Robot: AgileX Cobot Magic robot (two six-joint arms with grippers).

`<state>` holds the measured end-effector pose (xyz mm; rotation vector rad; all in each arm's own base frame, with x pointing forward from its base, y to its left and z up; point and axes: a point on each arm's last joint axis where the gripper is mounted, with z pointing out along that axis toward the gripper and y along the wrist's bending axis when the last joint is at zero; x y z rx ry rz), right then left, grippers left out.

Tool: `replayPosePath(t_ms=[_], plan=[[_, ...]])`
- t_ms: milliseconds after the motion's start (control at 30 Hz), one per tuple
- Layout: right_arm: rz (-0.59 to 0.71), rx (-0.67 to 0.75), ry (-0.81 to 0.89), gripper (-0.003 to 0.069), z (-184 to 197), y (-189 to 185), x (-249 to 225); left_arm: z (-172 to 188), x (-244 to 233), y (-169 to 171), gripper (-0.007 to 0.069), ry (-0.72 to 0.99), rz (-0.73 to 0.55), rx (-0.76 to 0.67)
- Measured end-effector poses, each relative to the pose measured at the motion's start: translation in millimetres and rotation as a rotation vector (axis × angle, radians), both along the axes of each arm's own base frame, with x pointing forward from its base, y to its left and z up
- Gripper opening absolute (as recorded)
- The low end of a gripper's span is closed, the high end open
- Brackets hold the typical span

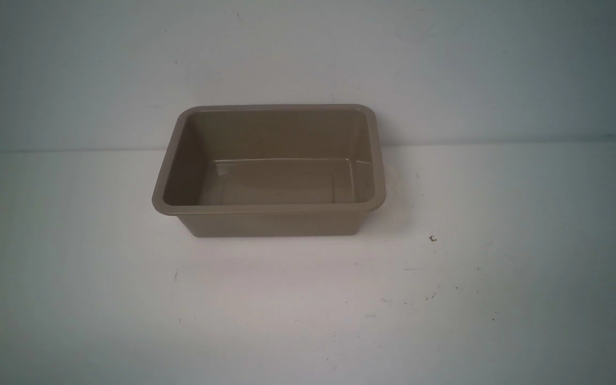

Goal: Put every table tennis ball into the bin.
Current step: Use the right arm to clamp the table tennis ball closest to it

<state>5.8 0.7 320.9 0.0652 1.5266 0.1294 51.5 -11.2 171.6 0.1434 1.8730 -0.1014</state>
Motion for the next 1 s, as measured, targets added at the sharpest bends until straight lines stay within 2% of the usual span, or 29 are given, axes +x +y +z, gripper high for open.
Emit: replayPosePath(t_ms=[100,133,167,333,467,567,767,833,1000], plan=[[0.0,0.001,0.0,0.0588,0.0,0.0,0.0,1.5,0.5,-2.9,0.0447,-0.012,-0.001,-0.105],[0.0,0.001,0.0,0.0588,0.0,0.0,0.0,3.7,0.8,-4.6,0.0447,-0.024,0.0,-0.182],[0.0,0.001,0.0,0.0588,0.0,0.0,0.0,3.7,0.8,-4.6,0.0447,-0.024,0.0,-0.182],[0.002,0.014,0.003,0.0588,-0.2,0.8,0.0,15.5,2.7,-6.0,0.0447,-0.102,0.034,-0.464],[0.022,0.027,0.037,0.0588,-3.3,1.9,0.0,25.1,4.3,-1.3,0.0447,-0.183,0.095,-0.665],[0.031,0.016,0.051,0.0588,-4.5,2.8,-0.1,29.0,4.8,2.6,0.0447,-0.224,0.134,-0.751],[0.131,-0.046,0.076,0.0588,-1.6,12.0,3.2,47.1,-0.3,-6.8,0.0447,-0.232,0.002,-0.563],[0.224,-0.084,0.122,0.0588,4.3,20.5,14.8,72.2,-6.1,-11.8,0.0447,-0.274,-0.079,-0.469],[0.378,-0.147,0.265,0.0588,6.7,33.5,44.3,108.7,-1.2,-16.4,0.0447,-0.27,-0.141,-0.341]])
